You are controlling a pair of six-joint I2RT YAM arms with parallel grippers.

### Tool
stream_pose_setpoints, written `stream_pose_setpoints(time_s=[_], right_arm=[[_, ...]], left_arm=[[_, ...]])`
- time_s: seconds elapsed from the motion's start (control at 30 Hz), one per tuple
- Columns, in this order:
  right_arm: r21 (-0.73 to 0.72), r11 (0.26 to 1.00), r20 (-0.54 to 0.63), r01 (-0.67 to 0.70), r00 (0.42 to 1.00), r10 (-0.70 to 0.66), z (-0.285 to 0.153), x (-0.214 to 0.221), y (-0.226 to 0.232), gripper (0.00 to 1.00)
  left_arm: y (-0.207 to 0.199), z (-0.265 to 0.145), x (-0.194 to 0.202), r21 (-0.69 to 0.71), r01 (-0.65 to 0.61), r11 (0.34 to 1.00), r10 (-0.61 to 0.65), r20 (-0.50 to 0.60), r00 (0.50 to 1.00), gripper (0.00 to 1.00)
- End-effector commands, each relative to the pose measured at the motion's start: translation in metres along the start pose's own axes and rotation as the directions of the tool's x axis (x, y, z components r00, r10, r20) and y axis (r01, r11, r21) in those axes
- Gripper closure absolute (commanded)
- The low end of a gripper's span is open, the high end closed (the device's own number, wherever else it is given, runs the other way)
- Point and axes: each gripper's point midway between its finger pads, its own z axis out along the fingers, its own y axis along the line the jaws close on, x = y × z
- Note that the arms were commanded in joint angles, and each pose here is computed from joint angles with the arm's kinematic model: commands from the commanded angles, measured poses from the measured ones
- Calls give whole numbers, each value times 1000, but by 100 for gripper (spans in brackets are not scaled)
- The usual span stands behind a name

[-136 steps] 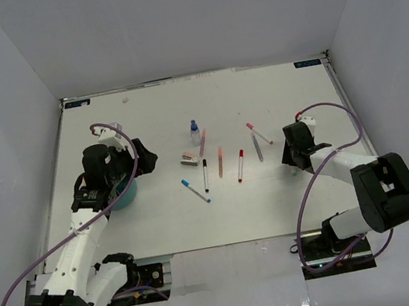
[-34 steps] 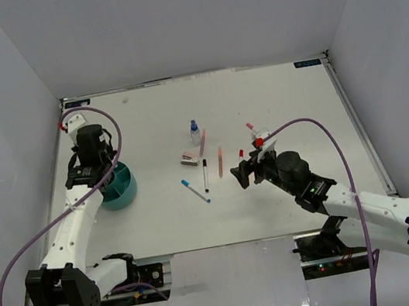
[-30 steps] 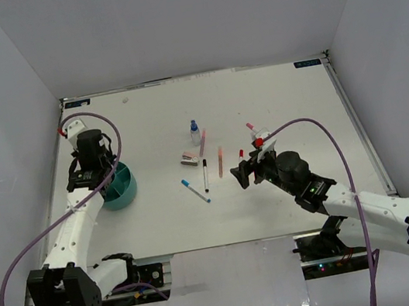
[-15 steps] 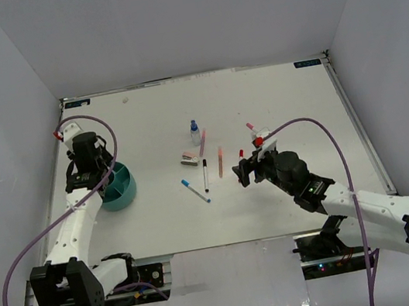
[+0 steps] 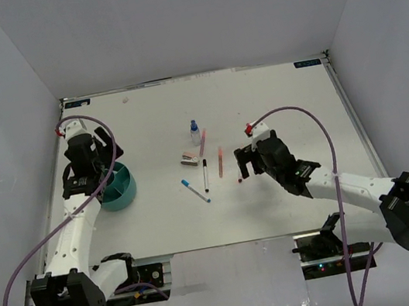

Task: Sort the stationery into containers
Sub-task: Pick up the pen from the center of the board.

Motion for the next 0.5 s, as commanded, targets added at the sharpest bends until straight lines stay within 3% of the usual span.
stream_pose_setpoints(time_s=[0.0, 0.2, 0.47], right_arm=[[121, 989, -38, -86, 995, 92, 11, -14, -40, 2], [181, 973, -94, -141, 983, 160, 36, -24, -85, 0], [180, 980, -268, -89, 954, 136, 77, -6, -118, 16]], left_arm=[[-27, -12, 10, 182, -36, 983, 45, -46, 998, 13], [-51, -30, 29, 356, -39, 934, 78, -95, 992, 8], [-60, -44, 30, 403, -57, 914, 90, -64, 994, 4]])
